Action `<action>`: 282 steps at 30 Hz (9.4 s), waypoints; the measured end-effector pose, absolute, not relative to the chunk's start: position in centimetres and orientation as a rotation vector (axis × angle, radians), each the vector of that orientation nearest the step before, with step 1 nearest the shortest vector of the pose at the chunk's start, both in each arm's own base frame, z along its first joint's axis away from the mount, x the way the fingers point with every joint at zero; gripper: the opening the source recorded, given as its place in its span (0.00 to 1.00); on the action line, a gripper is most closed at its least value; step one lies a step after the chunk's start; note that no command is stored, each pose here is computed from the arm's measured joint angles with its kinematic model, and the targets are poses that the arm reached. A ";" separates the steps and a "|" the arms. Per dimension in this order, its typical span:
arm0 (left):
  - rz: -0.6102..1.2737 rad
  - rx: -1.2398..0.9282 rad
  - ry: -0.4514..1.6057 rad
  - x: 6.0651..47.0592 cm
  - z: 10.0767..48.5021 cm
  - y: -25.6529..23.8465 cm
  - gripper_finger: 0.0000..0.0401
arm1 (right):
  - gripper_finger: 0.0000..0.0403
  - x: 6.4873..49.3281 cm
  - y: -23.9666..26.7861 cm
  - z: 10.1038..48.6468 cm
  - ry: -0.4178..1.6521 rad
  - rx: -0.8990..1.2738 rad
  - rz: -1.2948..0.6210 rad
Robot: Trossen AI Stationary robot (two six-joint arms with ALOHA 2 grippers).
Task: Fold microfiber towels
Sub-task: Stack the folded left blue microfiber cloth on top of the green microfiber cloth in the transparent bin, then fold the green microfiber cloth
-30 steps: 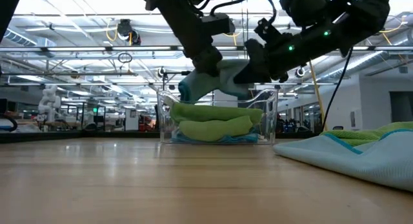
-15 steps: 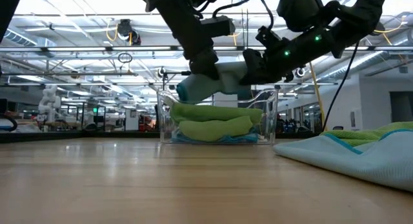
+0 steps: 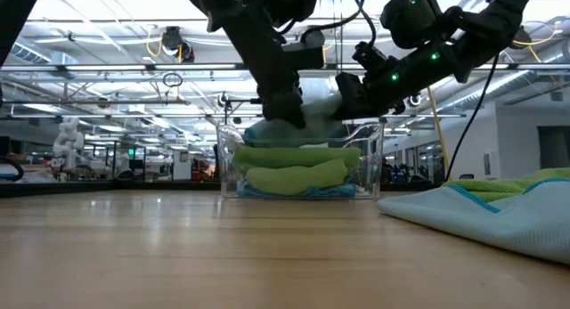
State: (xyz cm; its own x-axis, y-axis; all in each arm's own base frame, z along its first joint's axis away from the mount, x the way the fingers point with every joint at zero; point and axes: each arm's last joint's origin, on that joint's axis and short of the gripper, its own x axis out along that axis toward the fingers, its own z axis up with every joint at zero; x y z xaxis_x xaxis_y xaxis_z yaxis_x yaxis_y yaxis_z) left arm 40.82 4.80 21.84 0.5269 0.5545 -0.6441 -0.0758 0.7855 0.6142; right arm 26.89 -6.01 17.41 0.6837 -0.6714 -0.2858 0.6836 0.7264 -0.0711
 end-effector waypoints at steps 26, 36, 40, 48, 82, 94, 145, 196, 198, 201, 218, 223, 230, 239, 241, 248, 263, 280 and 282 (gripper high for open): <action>0.266 0.456 0.960 40.9 20.9 4.8 0.58 | 0.00 23.5 -3.3 22.3 0.287 0.037 -0.610; 0.318 0.370 0.955 39.1 25.0 4.1 0.55 | 0.00 23.9 -2.2 21.9 0.280 0.089 -0.572; 0.276 0.325 0.988 38.2 25.5 3.9 0.46 | 0.00 24.2 -2.3 21.2 0.309 0.111 -0.573; 0.233 0.359 1.144 37.5 23.3 3.8 0.48 | 0.00 24.7 -1.0 20.6 0.343 0.142 -0.423; 0.216 0.615 1.227 36.1 22.0 2.2 0.07 | 0.00 24.8 0.4 21.1 0.307 0.124 -0.360; 0.337 0.505 1.229 35.0 23.1 2.5 0.36 | 0.00 25.2 -1.4 22.0 0.285 0.199 -0.426; 0.509 0.158 0.330 26.0 25.0 -5.7 0.41 | 0.01 33.4 -7.7 21.1 0.981 0.434 -0.655; 0.355 -0.079 0.816 30.4 27.0 1.5 0.05 | 0.01 21.9 6.7 19.7 0.660 0.113 -0.377; 0.333 -0.057 0.799 30.1 27.5 -0.1 0.04 | 0.01 21.7 7.7 19.8 0.645 0.107 -0.327; 0.302 -0.025 0.781 29.9 27.6 -3.0 0.04 | 0.01 21.2 9.4 20.0 0.625 0.127 -0.262; 0.146 -0.103 0.534 26.9 23.1 -15.3 0.04 | 0.01 19.0 16.5 16.5 0.684 0.324 -0.149; 0.167 -0.100 0.510 27.1 21.9 -16.8 0.04 | 0.01 18.6 17.7 15.4 0.721 0.318 -0.113; 0.164 -0.091 0.531 27.9 20.0 -17.6 0.04 | 0.01 18.4 17.6 15.2 0.743 0.226 -0.092; 0.156 -0.107 0.537 27.9 20.1 -17.9 0.04 | 0.02 19.3 16.5 15.1 0.729 0.092 -0.126; 0.149 -0.102 0.530 27.9 20.4 -18.0 0.04 | 0.06 19.4 16.3 15.1 0.714 0.111 -0.154; 0.142 -0.100 0.523 27.9 20.5 -18.3 0.04 | 0.29 19.4 16.5 15.2 0.688 0.296 -0.209; 0.123 -0.042 0.500 28.2 20.8 -18.1 0.04 | 0.39 17.3 15.7 14.2 0.761 0.397 -0.425; 0.126 -0.051 0.504 28.2 20.7 -18.1 0.04 | 0.38 12.7 15.1 13.2 0.995 0.563 -0.735; 0.127 -0.057 0.503 28.1 20.7 -18.1 0.04 | 0.38 12.6 15.3 13.2 0.992 0.562 -0.725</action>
